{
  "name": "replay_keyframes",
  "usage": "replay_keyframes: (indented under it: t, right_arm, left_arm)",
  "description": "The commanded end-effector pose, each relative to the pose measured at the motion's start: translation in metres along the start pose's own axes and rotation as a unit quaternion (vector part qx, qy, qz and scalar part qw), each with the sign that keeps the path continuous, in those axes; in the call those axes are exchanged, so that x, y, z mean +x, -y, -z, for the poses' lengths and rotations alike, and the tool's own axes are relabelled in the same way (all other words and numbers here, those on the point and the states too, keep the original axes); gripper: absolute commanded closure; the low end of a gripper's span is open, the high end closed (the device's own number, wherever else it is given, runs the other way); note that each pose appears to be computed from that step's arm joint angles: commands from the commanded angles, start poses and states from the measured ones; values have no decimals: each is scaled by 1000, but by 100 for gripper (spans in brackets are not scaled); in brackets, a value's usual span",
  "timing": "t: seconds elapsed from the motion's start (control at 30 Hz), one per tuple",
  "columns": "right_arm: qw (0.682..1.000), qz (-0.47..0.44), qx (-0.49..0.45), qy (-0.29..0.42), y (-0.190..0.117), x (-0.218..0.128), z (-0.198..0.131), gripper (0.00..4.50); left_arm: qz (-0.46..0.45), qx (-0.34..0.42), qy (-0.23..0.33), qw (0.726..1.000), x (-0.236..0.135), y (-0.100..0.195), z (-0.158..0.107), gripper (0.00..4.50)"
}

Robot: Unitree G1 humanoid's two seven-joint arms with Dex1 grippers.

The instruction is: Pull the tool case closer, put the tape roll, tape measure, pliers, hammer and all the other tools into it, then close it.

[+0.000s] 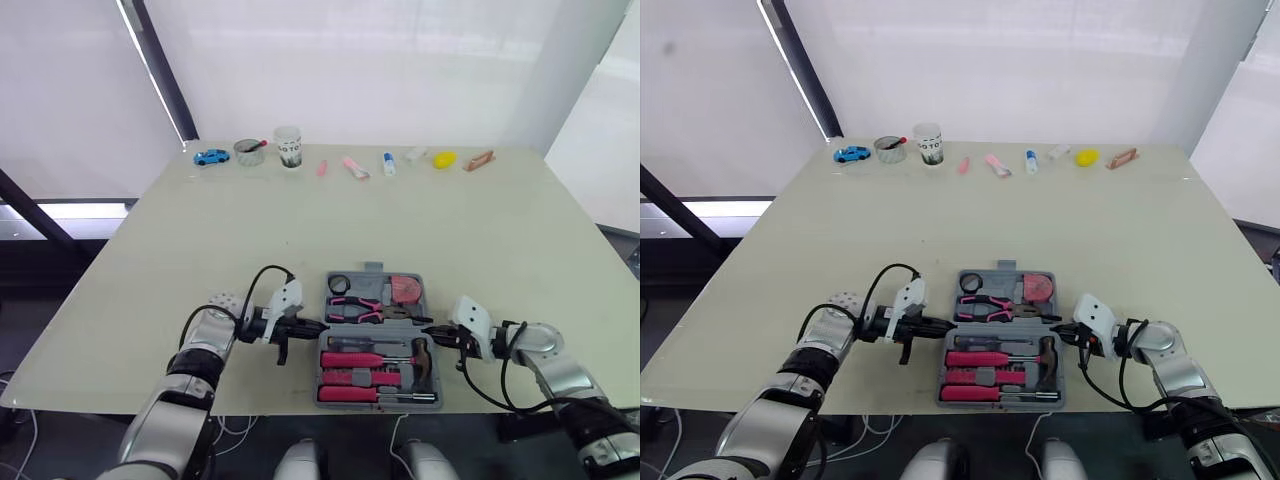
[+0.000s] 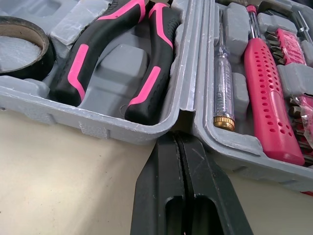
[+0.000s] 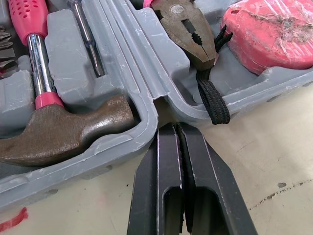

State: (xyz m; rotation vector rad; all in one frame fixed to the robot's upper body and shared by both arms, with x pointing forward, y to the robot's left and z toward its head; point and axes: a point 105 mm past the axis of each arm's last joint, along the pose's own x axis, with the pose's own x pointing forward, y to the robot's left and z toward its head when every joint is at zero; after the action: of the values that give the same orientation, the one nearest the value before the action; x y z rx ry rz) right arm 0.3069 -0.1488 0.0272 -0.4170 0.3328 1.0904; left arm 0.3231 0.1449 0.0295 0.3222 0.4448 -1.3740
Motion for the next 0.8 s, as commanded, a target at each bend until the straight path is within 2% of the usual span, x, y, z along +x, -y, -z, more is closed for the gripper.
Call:
replay_keyframes:
  t: [0.03,0.17,0.43,0.53,0.6,0.63,0.77,0.8]
  right_arm:
    - [999,2,-25,21,5,0,-15,442]
    - [999,19,-14,29,13,-11,-16,442]
    - [993,64,70,69,35,-55,-17,442]
    - [982,66,146,103,44,-62,-28,365]
    - [974,45,189,113,43,-60,-34,265]
    - [971,42,203,117,45,-56,-38,198]
    - [958,26,254,134,54,-44,-52,2]
    - [953,22,268,137,56,-40,-55,2]
  left_arm:
    - [35,0,-10,999,8,13,7,450]
    - [15,9,-4,1000,-2,9,4,450]
    - [-38,55,39,997,-36,-2,-27,450]
    - [-12,72,65,995,-39,10,-45,450]
    - [13,78,70,994,-37,22,-52,450]
    - [26,81,66,994,-34,28,-53,450]
    - [57,87,54,993,-21,43,-57,450]
    - [65,87,53,993,-17,46,-58,450]
